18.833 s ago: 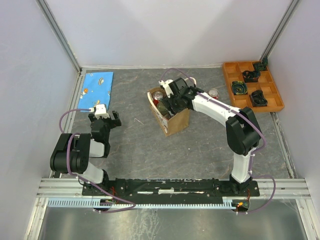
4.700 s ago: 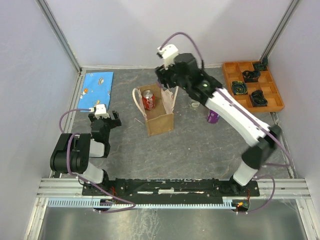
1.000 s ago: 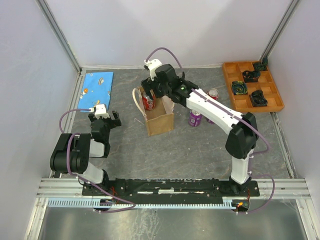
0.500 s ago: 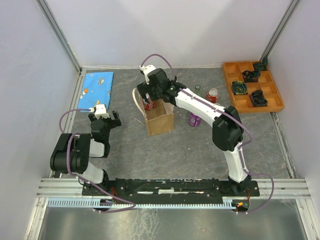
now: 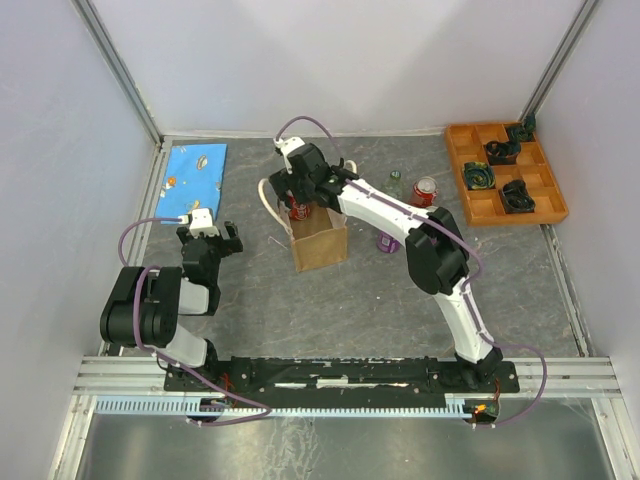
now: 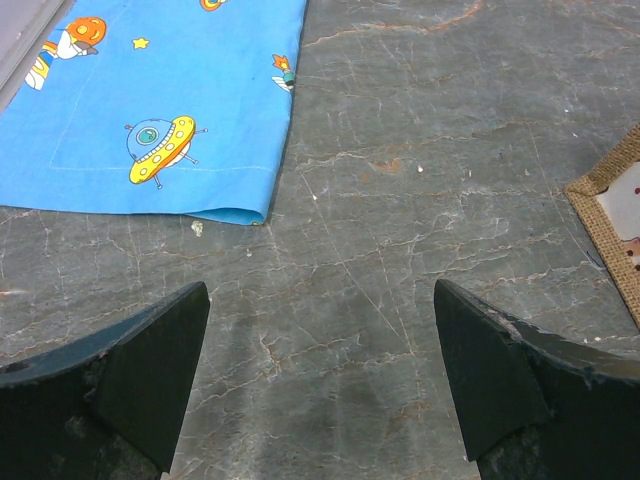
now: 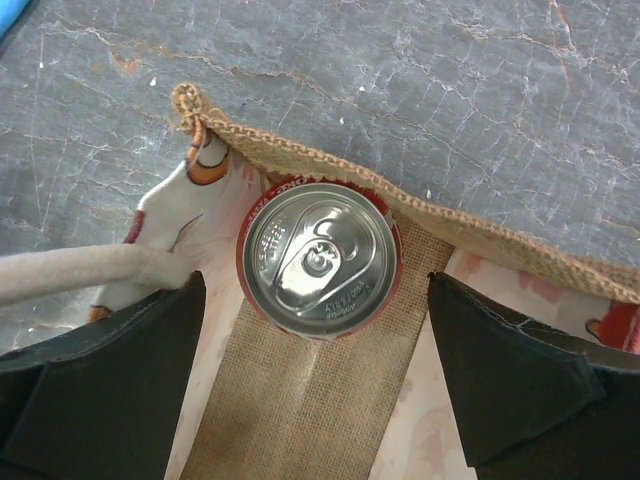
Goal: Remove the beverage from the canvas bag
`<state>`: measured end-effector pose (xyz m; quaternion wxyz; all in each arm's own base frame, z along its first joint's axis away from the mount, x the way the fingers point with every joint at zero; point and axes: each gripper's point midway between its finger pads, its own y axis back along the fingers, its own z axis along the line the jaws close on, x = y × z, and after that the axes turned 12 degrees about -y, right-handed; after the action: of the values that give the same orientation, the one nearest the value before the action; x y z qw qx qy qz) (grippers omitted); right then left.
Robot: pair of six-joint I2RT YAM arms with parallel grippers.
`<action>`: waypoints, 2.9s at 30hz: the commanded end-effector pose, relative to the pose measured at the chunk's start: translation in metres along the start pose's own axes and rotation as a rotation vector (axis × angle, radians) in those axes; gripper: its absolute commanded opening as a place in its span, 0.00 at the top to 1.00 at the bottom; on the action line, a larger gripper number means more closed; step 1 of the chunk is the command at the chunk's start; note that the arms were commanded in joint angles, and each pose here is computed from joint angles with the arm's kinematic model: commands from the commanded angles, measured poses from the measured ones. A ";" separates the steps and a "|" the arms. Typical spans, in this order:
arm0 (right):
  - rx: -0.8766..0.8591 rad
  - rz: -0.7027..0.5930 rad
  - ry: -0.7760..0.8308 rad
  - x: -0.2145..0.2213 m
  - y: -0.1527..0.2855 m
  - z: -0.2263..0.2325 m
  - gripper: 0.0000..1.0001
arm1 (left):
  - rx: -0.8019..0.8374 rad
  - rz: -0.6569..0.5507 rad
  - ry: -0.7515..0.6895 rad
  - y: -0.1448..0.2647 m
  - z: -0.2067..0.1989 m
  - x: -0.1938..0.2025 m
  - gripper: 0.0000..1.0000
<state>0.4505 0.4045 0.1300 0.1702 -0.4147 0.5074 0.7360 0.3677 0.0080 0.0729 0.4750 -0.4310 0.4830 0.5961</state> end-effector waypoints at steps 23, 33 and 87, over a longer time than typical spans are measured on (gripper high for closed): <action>0.018 -0.071 0.030 -0.012 -0.023 0.002 1.00 | -0.018 -0.061 -0.037 -0.005 0.005 -0.019 0.01; -0.062 -0.222 0.036 -0.086 0.053 0.017 1.00 | -0.016 -0.061 -0.037 -0.005 0.004 -0.019 0.01; 0.413 -0.336 -0.226 0.101 0.255 -0.161 1.00 | -0.017 -0.058 -0.038 -0.005 0.004 -0.018 0.01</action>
<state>0.2699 0.1174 0.1570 0.3594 -0.3713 0.6156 0.5950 0.3677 0.0080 0.0729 0.4749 -0.4310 0.4829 0.5962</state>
